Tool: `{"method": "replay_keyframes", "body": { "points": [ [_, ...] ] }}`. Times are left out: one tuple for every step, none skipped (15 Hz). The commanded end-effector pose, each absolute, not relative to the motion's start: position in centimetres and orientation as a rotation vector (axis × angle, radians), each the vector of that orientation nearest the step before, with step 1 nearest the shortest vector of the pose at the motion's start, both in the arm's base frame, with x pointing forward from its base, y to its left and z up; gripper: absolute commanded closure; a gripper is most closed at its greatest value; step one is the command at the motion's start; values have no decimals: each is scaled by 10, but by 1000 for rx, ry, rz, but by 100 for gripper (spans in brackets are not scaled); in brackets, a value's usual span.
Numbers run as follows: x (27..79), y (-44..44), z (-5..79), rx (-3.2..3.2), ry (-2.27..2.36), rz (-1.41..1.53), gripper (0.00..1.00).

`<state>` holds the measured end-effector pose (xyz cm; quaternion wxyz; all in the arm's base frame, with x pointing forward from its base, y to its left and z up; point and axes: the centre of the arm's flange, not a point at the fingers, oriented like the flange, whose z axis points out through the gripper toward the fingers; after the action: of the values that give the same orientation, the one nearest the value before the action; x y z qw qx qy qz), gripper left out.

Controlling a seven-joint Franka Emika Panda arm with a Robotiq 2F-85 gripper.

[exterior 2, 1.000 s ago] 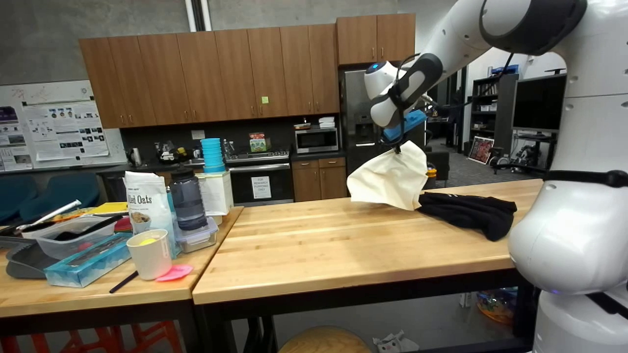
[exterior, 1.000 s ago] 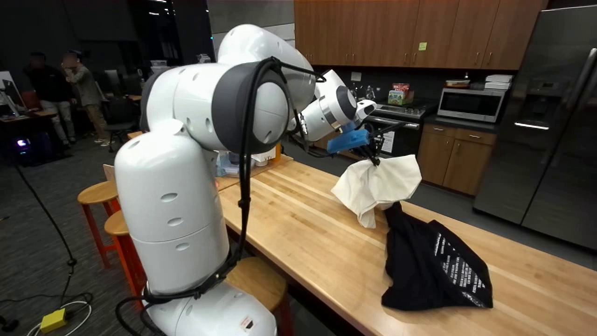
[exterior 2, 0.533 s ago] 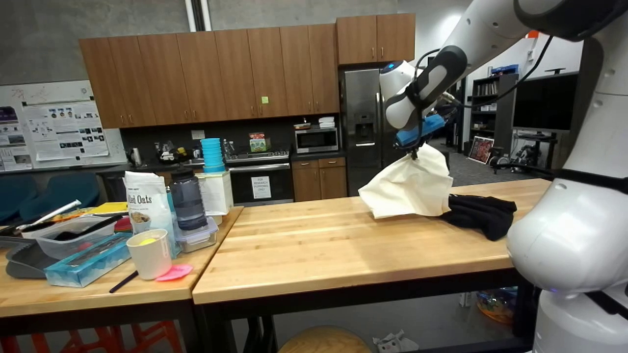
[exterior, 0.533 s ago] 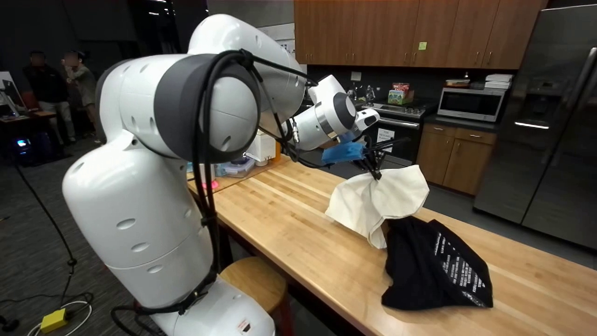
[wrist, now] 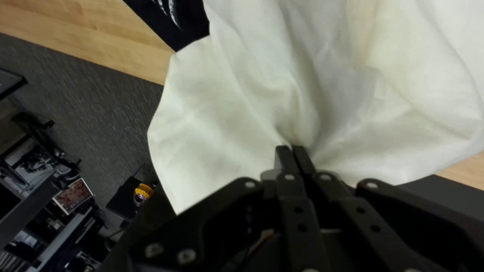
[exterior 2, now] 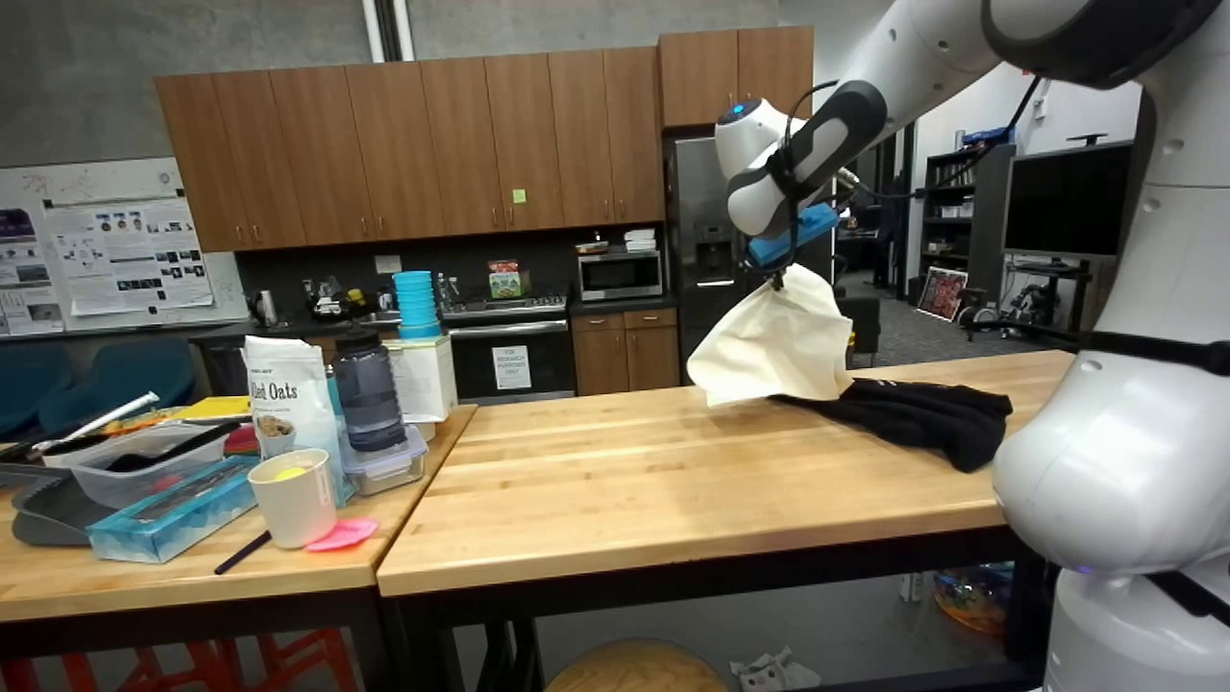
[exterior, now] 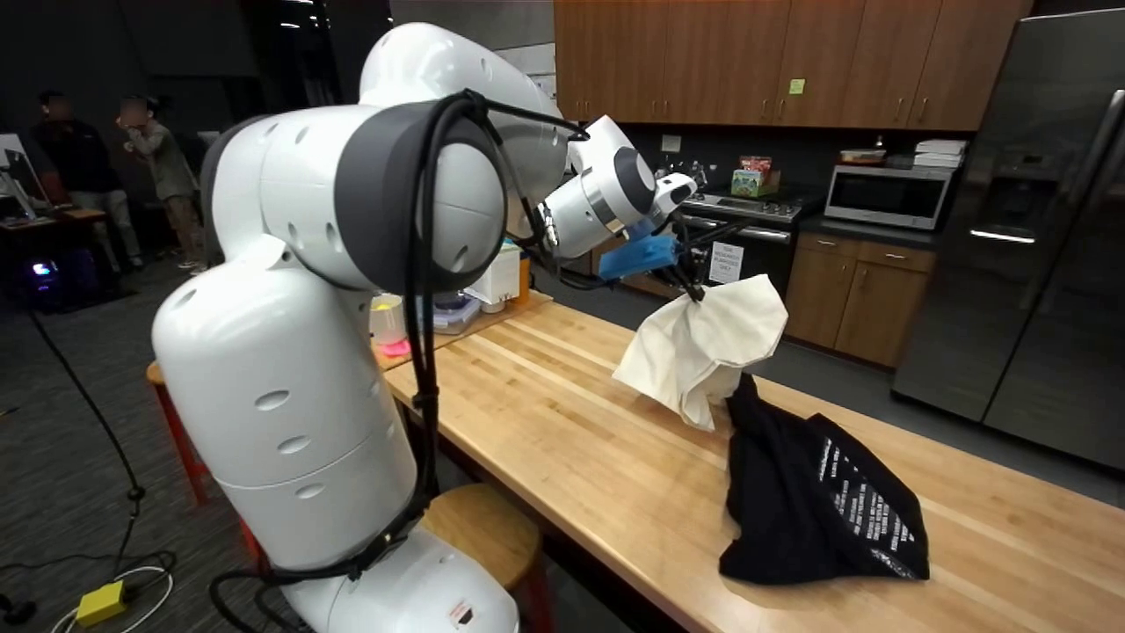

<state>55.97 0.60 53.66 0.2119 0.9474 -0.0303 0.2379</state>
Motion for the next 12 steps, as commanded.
{"method": "replay_keyframes", "body": {
  "points": [
    [608, 24, 563, 2608, 40, 681, 100],
    [617, 30, 569, 2604, 72, 686, 100],
    [625, 36, 572, 2599, 101, 692, 100],
    [634, 42, 575, 2596, 131, 695, 100],
    [642, 48, 577, 2592, 157, 695, 100],
    [648, 51, 578, 2589, 179, 694, 100],
    [653, 55, 579, 2586, 197, 686, 100],
    [656, 57, 578, 2581, 211, 672, 100],
    [655, 58, 576, 2578, 214, 656, 100],
    [654, 56, 573, 2576, 206, 646, 100],
    [646, 51, 571, 2576, 188, 639, 100],
    [640, 48, 568, 2574, 177, 637, 100]
  ]
}}
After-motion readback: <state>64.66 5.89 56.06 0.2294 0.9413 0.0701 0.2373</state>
